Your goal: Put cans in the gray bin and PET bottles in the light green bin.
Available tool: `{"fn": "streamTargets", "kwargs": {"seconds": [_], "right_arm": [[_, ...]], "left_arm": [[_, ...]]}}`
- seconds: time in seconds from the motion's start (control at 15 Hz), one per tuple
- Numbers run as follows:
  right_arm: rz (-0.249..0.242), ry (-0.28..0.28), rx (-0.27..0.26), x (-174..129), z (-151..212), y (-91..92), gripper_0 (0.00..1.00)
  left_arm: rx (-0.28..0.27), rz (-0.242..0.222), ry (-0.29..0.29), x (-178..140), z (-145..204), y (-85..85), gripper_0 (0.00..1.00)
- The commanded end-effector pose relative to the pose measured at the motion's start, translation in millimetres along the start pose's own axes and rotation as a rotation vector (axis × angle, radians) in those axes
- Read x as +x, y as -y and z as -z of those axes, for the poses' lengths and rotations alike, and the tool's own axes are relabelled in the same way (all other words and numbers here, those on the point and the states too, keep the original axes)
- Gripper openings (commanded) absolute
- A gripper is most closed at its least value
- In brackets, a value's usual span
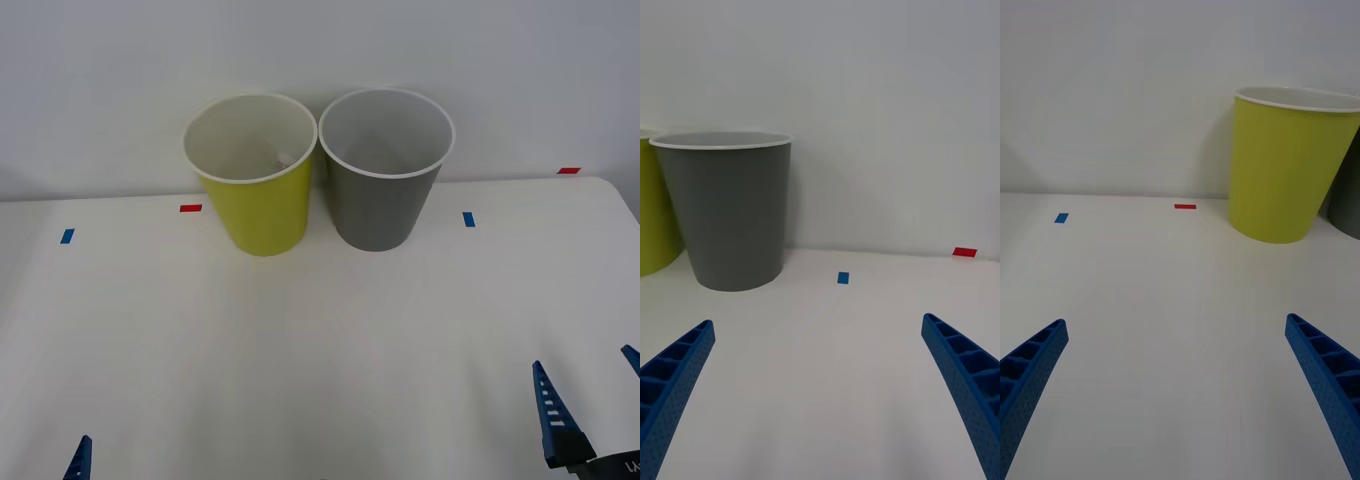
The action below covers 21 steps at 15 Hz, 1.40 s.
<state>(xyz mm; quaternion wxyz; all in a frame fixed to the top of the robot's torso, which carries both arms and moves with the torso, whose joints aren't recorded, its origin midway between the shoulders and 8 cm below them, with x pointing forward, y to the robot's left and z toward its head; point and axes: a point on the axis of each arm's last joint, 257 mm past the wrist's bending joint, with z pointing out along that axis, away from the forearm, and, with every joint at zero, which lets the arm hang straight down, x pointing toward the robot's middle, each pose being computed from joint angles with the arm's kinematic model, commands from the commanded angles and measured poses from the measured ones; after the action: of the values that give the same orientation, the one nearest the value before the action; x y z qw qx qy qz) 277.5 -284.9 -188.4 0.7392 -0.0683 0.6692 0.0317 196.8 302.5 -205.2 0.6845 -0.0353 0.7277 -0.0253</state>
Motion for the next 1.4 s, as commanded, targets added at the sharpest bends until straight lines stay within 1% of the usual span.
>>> {"fn": "streamTargets", "kwargs": {"seconds": [0.07, 0.2, 0.33, 0.53, 1.4], "right_arm": [[0.006, -0.009, -0.006, 2.0, 8.5, -2.9, 0.94], [-0.001, -0.003, -0.011, 1.2, 11.6, -8.0, 0.95], [0.004, -0.009, -0.012, 3.0, 14.0, -9.3, 0.95], [0.007, -0.015, -0.008, 3.9, 19.2, -9.1, 0.95], [0.007, -0.015, -0.008, 3.9, 19.2, -9.1, 0.95]], "left_arm": [[0.0, 0.0, 0.0, 0.0, 0.0, 0.0, 1.0], [0.0, 0.0, 0.0, 0.0, 0.0, 0.0, 1.0], [0.0, 0.0, 0.0, 0.0, 0.0, 0.0, 1.0], [0.0, 0.0, 0.0, 0.0, 0.0, 0.0, 1.0], [0.0, 0.0, 0.0, 0.0, 0.0, 0.0, 1.0]]}}
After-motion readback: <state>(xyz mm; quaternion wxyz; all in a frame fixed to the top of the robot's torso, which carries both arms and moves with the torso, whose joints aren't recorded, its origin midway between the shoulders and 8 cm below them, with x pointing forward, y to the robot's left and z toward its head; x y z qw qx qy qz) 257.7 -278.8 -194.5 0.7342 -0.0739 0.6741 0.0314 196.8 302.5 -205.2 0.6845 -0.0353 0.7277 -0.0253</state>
